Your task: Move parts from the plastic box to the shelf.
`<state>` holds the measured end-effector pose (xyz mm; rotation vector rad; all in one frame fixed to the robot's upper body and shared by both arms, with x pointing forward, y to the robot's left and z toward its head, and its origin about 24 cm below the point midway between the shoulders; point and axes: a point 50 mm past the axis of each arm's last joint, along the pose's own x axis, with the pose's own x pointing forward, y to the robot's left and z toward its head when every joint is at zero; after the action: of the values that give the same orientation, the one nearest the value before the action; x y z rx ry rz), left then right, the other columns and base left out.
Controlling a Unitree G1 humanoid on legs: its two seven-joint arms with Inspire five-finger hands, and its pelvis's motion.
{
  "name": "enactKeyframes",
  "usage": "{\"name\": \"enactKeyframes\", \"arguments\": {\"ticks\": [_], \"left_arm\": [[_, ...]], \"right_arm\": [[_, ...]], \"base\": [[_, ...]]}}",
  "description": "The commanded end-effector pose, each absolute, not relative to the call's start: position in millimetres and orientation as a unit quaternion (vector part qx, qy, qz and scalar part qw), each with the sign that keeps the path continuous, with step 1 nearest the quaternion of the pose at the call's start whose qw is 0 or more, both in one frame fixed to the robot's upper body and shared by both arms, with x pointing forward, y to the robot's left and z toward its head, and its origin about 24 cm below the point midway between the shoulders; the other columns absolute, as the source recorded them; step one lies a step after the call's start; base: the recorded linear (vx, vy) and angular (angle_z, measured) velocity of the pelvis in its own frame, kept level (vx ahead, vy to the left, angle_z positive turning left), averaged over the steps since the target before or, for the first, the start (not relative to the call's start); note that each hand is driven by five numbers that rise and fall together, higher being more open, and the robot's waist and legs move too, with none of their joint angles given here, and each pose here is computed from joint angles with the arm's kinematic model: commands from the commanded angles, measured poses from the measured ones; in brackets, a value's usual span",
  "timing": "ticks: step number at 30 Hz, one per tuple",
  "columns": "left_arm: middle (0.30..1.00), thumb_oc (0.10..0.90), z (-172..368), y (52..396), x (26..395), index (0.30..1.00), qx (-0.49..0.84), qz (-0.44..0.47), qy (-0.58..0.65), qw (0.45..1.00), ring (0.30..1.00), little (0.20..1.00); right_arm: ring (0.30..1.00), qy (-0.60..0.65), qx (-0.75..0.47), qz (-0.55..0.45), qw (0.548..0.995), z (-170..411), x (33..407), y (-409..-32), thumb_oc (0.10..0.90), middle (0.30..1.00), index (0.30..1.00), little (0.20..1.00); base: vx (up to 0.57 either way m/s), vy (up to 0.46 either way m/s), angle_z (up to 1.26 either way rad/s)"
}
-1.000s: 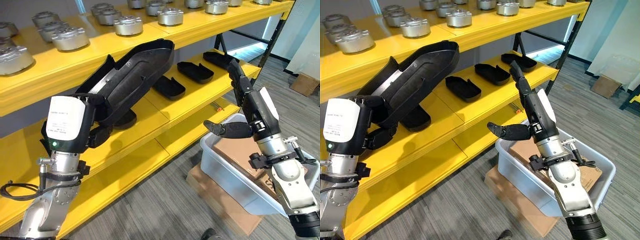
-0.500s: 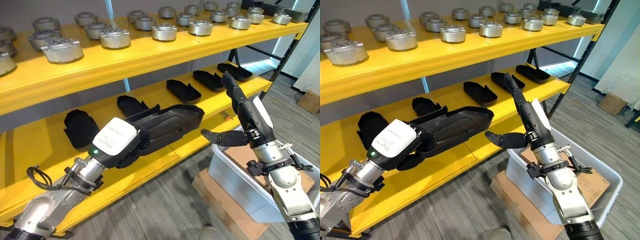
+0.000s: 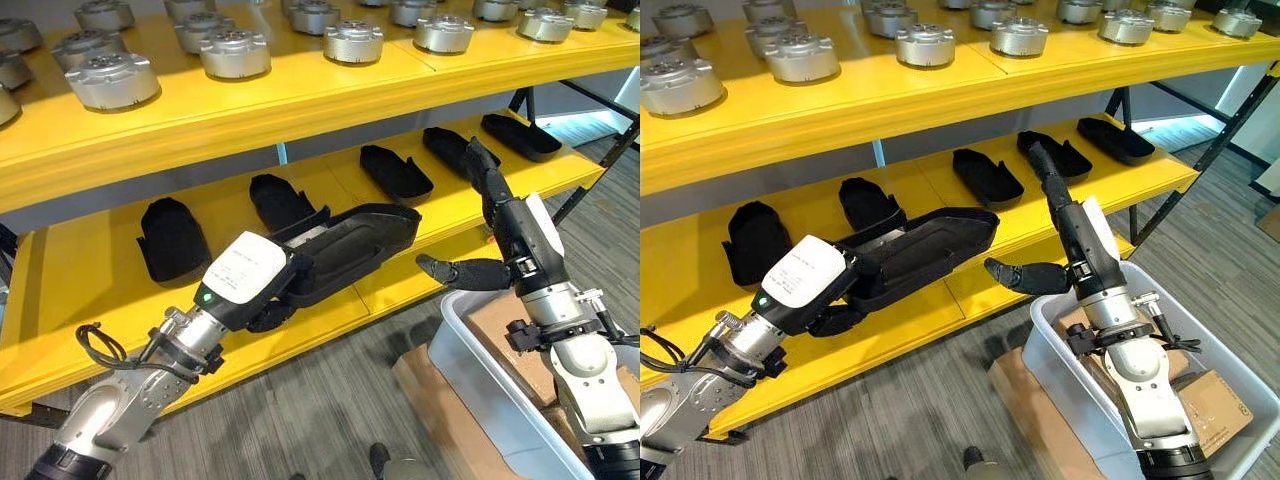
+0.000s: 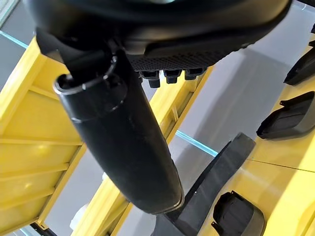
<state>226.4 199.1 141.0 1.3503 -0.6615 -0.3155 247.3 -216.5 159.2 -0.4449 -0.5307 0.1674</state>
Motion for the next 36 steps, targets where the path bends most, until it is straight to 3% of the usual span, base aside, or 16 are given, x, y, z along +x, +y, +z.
{"name": "enactKeyframes", "arguments": {"ticks": [1, 14, 25, 36], "left_arm": [[0.300, 0.400, 186.1, 210.9, 228.8, 0.300, 0.560, -0.021, -0.384, 0.734, 0.300, 0.300], [0.300, 0.400, 176.7, 240.4, 223.4, 0.300, 0.544, 0.058, -0.331, 0.769, 0.300, 0.300], [0.300, 0.400, 191.7, 244.1, 229.8, 0.300, 0.492, 0.110, -0.357, 0.786, 0.300, 0.300], [0.300, 0.400, 197.4, 224.8, 235.8, 0.300, 0.514, 0.045, -0.382, 0.766, 0.300, 0.300]], "right_arm": [[1.000, -0.386, -0.202, 0.067, 0.897, 207.5, 243.1, -213.4, 0.900, 1.000, 1.000, 1.000], [1.000, -0.389, -0.185, 0.067, 0.900, 208.7, 243.0, -214.0, 0.900, 1.000, 1.000, 1.000], [1.000, -0.397, -0.185, 0.018, 0.899, 214.7, 239.0, -231.7, 0.900, 1.000, 1.000, 1.000], [1.000, -0.377, -0.212, -0.048, 0.900, 201.5, 221.4, -250.4, 0.900, 1.000, 1.000, 1.000]], "base": [[0.03, -0.103, 0.04], [0.02, -0.107, 0.24], [-0.01, 0.055, 0.59], [0.13, 0.212, 0.17]]}}
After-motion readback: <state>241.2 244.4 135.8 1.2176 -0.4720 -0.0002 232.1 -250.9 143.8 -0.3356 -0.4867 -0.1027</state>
